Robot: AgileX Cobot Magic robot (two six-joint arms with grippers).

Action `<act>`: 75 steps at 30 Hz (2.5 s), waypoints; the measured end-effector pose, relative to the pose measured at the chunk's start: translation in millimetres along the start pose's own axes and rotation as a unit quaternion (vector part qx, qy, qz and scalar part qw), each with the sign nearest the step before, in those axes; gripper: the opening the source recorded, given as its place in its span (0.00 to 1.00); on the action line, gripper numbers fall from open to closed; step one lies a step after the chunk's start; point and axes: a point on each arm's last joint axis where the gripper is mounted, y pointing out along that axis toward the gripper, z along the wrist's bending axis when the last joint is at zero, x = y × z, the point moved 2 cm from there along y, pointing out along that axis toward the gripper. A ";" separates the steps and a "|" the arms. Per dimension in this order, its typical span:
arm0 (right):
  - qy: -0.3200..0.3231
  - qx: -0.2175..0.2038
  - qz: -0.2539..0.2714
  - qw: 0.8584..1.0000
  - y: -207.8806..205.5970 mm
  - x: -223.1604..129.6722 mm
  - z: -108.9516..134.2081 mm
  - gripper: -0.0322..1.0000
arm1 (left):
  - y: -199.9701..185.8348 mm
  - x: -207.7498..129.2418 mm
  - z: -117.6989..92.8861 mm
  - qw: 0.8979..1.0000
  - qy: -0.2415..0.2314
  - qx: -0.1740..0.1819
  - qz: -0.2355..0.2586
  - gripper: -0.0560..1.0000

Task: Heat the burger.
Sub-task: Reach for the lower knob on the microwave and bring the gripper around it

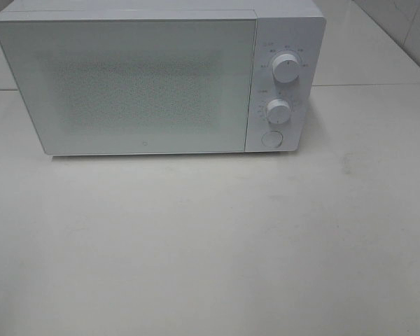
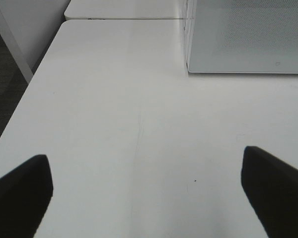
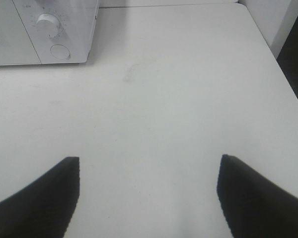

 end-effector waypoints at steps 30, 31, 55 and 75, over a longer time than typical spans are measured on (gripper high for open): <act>0.000 0.000 0.000 1.000 0.0 0.0 0.0 0.75 | -0.6 -0.3 -0.7 0.999 0.028 -0.047 -0.001 0.97; 0.000 0.000 0.000 1.000 0.0 0.0 0.0 0.75 | -0.6 -0.3 -0.7 0.999 0.028 -0.047 -0.001 0.97; 0.000 0.000 0.000 1.000 0.0 0.0 0.0 0.75 | -0.6 -0.3 -0.7 0.998 0.029 -0.048 -0.001 0.97; 0.000 0.000 0.000 1.000 0.0 0.0 0.0 0.75 | -0.6 -0.3 -0.7 0.998 0.029 -0.048 -0.001 0.97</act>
